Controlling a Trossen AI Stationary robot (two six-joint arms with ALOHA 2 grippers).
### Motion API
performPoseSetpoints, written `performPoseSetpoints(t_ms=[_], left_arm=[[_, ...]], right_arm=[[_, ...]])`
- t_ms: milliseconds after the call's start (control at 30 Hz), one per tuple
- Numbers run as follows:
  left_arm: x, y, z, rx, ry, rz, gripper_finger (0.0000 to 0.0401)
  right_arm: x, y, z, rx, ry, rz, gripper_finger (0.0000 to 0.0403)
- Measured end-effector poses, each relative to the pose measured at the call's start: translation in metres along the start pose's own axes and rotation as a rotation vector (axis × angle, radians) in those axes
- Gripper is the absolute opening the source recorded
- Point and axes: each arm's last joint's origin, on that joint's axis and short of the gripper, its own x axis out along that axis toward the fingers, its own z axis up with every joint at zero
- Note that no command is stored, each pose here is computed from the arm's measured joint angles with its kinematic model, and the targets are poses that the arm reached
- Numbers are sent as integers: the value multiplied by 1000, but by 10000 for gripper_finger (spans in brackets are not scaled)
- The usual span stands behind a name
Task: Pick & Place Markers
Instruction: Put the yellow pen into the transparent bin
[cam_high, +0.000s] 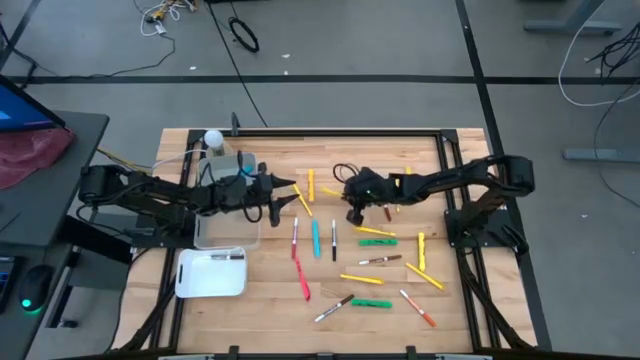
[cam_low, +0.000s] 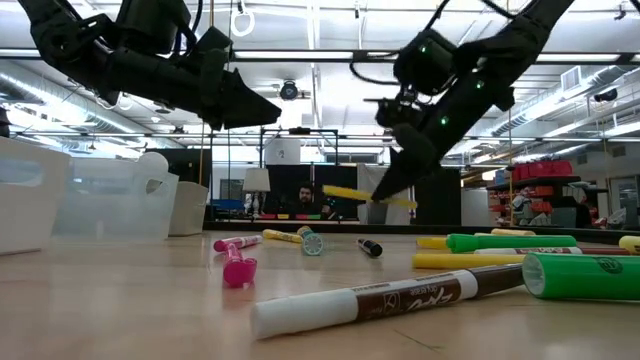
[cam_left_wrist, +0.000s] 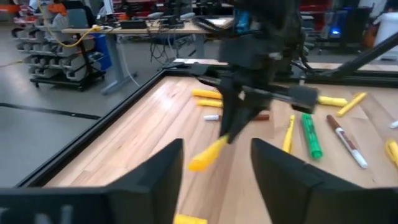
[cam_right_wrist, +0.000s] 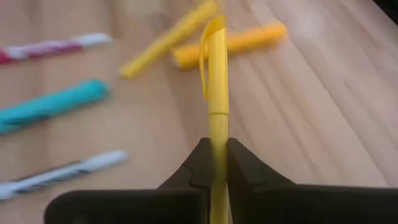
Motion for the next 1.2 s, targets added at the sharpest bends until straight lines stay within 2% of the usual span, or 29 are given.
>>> performPoseSetpoints(t_ms=[133,300,500,667,800,967,1200], left_arm=[[0,0,1,-9,-12,-23,249],[11,-5,5,-6,-2,-114,253],[33,-13,7,3,19,-198,229],[38,-16,7,6,60,-283,198],[38,-16,4,24,112,-269,173],[38,-15,4,28,111,-263,146],[38,-15,3,29,122,-263,83]], right_arm=[[-5,21,11,-59,-122,65,20],[-9,42,18,-101,-234,120,20],[-12,49,21,-121,-277,136,20],[-12,49,21,-114,-273,137,20],[-12,49,21,-114,-272,137,20],[-12,49,21,-114,-272,137,20],[-12,49,21,-118,-272,137,20]])
